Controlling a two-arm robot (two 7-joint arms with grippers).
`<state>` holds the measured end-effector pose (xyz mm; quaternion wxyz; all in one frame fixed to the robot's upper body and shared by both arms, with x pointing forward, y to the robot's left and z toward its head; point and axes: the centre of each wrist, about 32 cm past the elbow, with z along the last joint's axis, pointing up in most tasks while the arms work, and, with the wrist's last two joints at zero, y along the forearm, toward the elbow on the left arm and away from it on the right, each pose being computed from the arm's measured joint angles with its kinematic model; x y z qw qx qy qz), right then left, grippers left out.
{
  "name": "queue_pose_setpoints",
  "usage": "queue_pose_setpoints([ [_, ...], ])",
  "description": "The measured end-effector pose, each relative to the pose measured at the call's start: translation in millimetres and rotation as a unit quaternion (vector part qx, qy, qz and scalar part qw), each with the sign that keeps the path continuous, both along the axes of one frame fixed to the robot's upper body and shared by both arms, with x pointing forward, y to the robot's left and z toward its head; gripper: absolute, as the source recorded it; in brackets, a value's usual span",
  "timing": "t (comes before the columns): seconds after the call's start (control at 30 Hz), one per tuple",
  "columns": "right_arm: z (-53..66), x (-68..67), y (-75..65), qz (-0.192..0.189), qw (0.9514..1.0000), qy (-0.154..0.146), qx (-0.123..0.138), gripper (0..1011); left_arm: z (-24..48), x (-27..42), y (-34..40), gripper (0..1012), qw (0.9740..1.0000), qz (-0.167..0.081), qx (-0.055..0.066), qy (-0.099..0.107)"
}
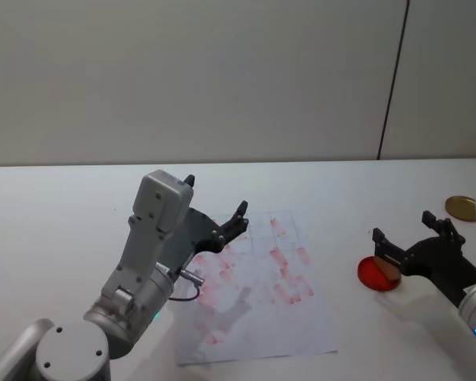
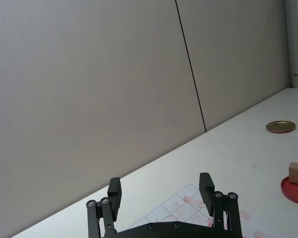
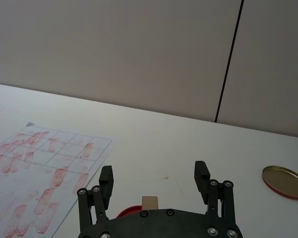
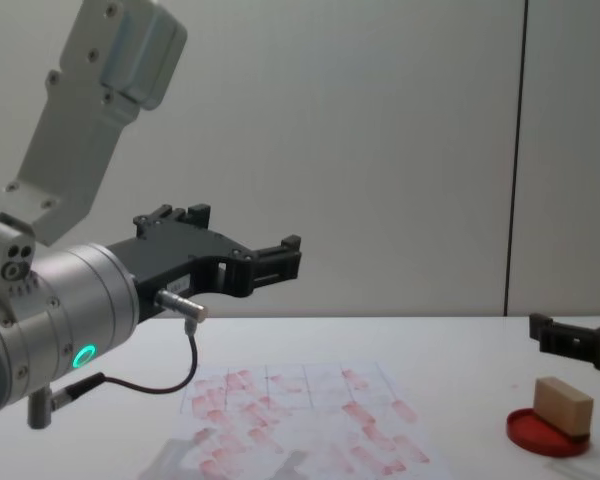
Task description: Use the one hand to pick up the stamp and affix it onto the A4 paper.
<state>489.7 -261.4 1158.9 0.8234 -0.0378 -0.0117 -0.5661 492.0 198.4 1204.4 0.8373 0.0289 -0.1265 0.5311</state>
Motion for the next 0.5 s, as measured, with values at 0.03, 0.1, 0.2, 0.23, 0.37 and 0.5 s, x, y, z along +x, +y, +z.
queue_pose_setpoints([
  [0.03,0.1,-0.1,0.0,0.0,1.0,0.0,0.0,1001,0.0,0.0,0.0,993,1.0,0.0,0.0,0.0],
  [0.1,0.4,-0.3,0.0,0.0,1.0,-0.001,0.0,1001,0.0,0.0,0.0,993,1.0,0.0,0.0,0.0],
  [0.2,0.8,-0.5,0.0,-0.001,1.0,-0.002,0.0,1001,0.0,0.0,0.0,993,1.0,0.0,0.0,0.0],
  [0.23,0.8,-0.5,0.0,-0.001,1.0,-0.002,0.001,1001,0.0,0.0,0.0,993,1.0,0.0,0.0,0.0],
  [0.37,1.2,-0.6,-0.1,-0.001,1.0,-0.003,0.001,1001,0.0,0.0,0.0,993,1.0,0.0,0.0,0.0],
  [0.5,1.5,-0.7,-0.1,-0.001,1.0,-0.003,0.001,1001,0.0,0.0,0.0,993,1.0,0.0,0.0,0.0],
])
